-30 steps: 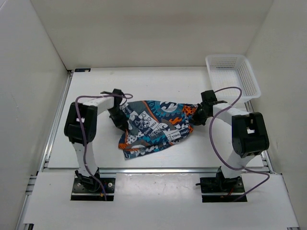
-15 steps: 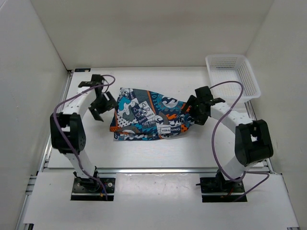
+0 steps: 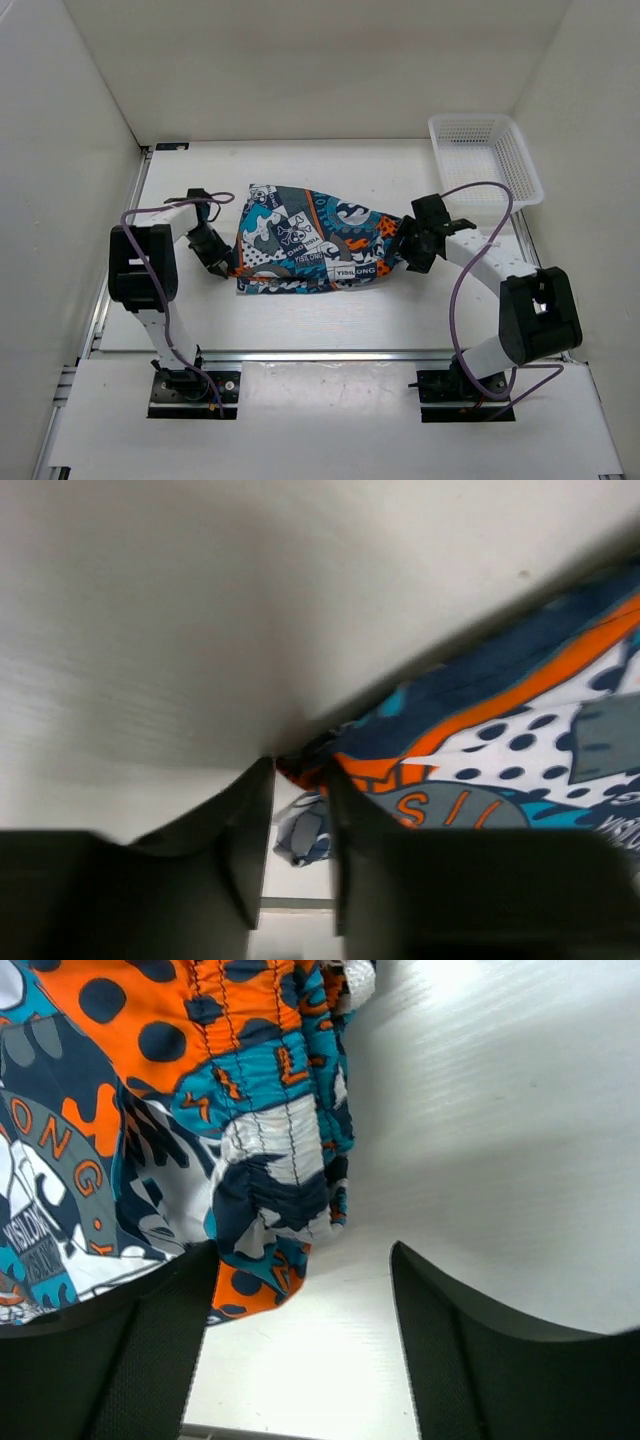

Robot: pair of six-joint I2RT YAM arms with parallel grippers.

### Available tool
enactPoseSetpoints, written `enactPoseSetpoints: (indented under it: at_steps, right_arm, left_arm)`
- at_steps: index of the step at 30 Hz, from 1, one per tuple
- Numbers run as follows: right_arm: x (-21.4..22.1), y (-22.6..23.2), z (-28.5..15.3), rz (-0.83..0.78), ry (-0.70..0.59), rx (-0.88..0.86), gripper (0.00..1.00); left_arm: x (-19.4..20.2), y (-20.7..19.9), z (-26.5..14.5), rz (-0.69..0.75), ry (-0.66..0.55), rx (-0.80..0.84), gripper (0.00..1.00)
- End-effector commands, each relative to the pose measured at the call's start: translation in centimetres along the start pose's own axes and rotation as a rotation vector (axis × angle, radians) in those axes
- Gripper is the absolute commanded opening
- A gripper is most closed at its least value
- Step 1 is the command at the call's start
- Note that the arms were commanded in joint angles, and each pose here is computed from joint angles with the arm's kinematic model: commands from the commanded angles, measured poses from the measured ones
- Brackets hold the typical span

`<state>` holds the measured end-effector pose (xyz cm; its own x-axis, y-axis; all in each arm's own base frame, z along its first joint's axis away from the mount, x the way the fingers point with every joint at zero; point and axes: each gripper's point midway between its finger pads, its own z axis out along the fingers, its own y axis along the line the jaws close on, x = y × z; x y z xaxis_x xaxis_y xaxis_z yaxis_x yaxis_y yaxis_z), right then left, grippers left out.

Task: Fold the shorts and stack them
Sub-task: Fold the shorts

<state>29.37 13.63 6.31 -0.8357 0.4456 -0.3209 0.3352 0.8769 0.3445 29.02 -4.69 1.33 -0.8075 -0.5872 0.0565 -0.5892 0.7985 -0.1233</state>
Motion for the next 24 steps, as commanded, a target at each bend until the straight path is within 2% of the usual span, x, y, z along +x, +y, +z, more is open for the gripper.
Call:
enactPoseSetpoints:
  at_steps: [1, 3, 4, 6, 7, 9, 10, 13, 17, 18, 24]
  right_arm:
    - [0.0, 1.2, 0.9, -0.015, 0.022, -0.054, 0.71]
    - [0.1, 2.0, 1.1, -0.006, 0.047, -0.083, 0.62]
    - [0.5, 2.3, 1.4, -0.014, 0.058, -0.092, 0.58]
    - [0.8, 2.5, 2.0, -0.011, 0.069, -0.088, 0.45]
    - [0.5, 2.7, 1.9, -0.011, 0.062, -0.094, 0.29]
    - [0.0, 2.9, 1.8, -0.012, 0.046, -0.093, 0.13]
    - [-0.6, 3.3, 1.6, -0.013, 0.028, -0.098, 0.00]
    - [-1.2, 3.7, 0.8, -0.024, 0.016, -0.094, 0.00]
    - [-3.6, 5.0, -1.5, -0.055, -0.067, -0.116, 0.00]
    - [-4.5, 5.9, -2.2, -0.056, -0.090, -0.137, 0.00]
    - [-7.4, 7.3, -4.6, -0.054, -0.160, -0.139, 0.00]
  left_arm:
    - [-1.8, -1.7, -0.2, 0.027, -0.060, 0.052, 0.33]
    - [-1.8, -1.7, -0.2, 0.027, -0.060, 0.052, 0.15]
    - [-1.8, -1.7, -0.2, 0.027, -0.060, 0.052, 0.10]
    - [-2.0, -1.9, -0.4, 0.028, -0.067, 0.057, 0.10]
    - [-2.1, -2.0, -0.7, 0.029, -0.075, 0.063, 0.10]
    - [-2.4, -2.3, -1.2, 0.032, -0.091, 0.074, 0.10]
    - [-2.5, -2.5, -1.8, 0.034, -0.102, 0.082, 0.10]
    - [-2.7, -3.0, -3.7, 0.039, -0.132, 0.105, 0.10]
    - [-3.0, -4.8, -7.3, 0.073, -0.209, 0.137, 0.10]
    - [-3.7, -5.8, -9.2, 0.087, -0.255, 0.155, 0.10]
    - [-3.7, -7.4, -15.0, 0.112, -0.322, 0.199, 0.10]
